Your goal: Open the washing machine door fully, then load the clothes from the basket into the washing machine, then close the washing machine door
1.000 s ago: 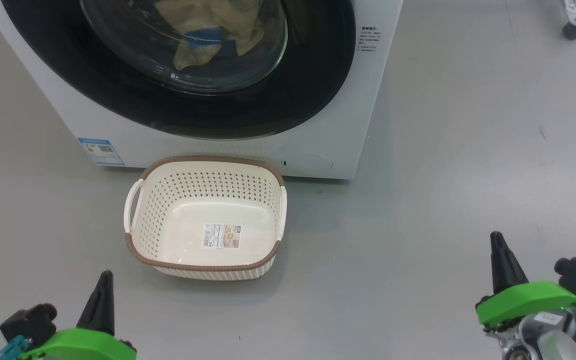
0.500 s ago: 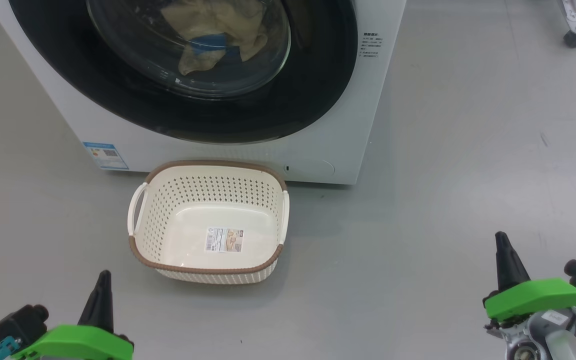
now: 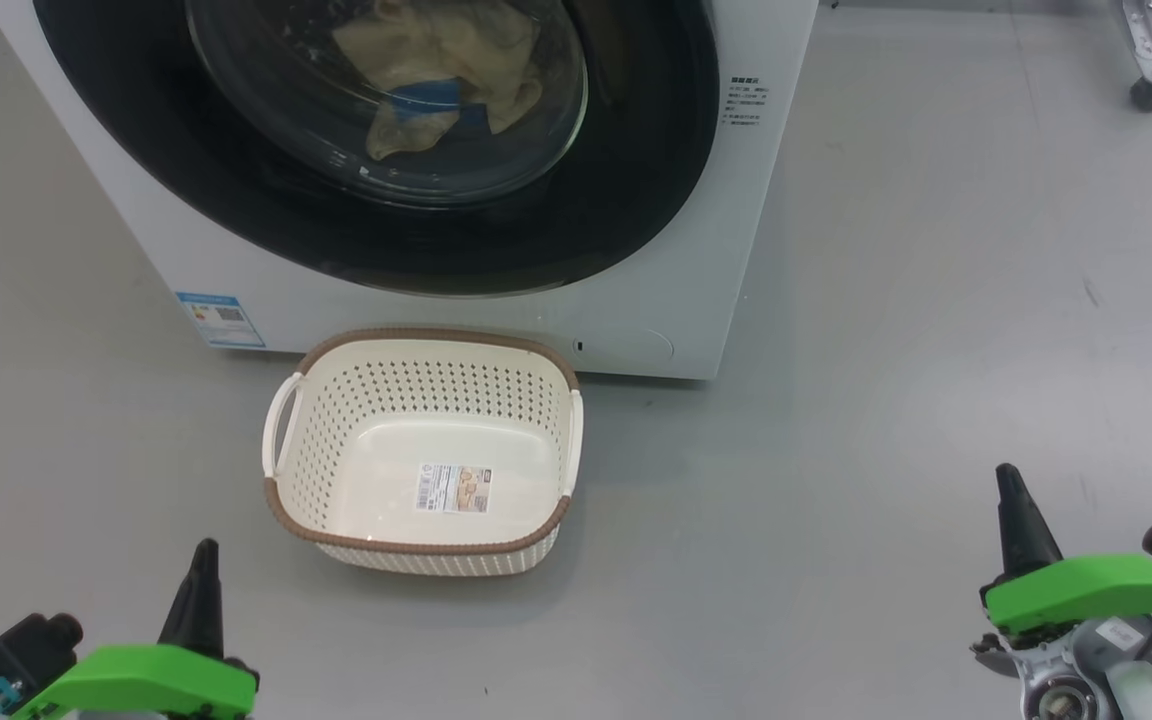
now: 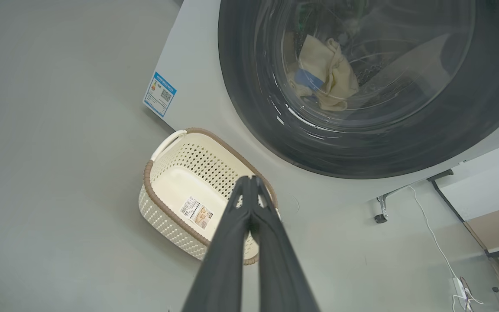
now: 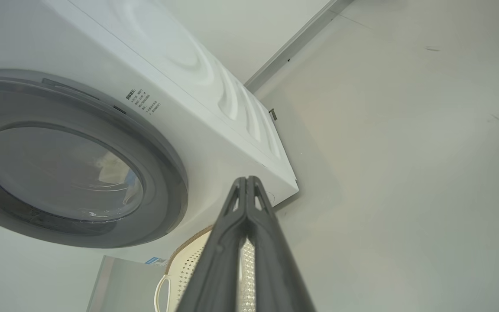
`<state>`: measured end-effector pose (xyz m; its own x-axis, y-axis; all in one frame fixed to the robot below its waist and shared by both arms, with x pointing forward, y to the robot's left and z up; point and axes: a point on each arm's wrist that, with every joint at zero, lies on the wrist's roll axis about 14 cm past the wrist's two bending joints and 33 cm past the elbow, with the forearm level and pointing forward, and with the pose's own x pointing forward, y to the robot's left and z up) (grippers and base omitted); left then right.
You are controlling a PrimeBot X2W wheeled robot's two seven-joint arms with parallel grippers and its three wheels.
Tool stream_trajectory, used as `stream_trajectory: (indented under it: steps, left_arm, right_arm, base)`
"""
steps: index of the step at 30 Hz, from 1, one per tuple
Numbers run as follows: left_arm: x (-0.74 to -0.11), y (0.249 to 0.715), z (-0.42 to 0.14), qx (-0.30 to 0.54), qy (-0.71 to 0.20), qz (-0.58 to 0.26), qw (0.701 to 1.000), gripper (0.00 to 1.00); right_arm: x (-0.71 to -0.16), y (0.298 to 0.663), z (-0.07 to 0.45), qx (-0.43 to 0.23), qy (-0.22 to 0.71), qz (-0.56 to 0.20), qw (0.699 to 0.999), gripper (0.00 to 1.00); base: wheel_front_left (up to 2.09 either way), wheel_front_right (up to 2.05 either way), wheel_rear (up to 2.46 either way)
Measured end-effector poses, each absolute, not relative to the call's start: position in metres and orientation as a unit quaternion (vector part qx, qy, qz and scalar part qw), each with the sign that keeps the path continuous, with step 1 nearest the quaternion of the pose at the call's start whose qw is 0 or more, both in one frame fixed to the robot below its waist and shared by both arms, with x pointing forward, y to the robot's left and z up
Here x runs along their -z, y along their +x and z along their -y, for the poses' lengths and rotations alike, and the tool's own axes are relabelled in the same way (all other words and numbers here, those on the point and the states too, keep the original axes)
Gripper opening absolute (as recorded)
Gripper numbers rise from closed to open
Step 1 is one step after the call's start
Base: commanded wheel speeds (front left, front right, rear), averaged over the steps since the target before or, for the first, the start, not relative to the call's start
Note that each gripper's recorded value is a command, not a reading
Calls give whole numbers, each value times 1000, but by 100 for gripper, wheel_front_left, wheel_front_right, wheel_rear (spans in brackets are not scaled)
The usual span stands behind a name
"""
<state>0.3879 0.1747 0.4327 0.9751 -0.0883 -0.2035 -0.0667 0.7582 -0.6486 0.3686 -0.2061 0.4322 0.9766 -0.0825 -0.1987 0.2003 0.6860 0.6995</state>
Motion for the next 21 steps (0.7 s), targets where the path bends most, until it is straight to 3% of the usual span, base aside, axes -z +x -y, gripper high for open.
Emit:
stream_trajectory:
  steps: [21]
  left_arm:
    - [-445, 387, -179, -16, -455, -97, 885, 0]
  right_arm:
    - [-443, 371, 208, 81, 484, -62, 869, 0]
  base:
    - [0, 0, 0]
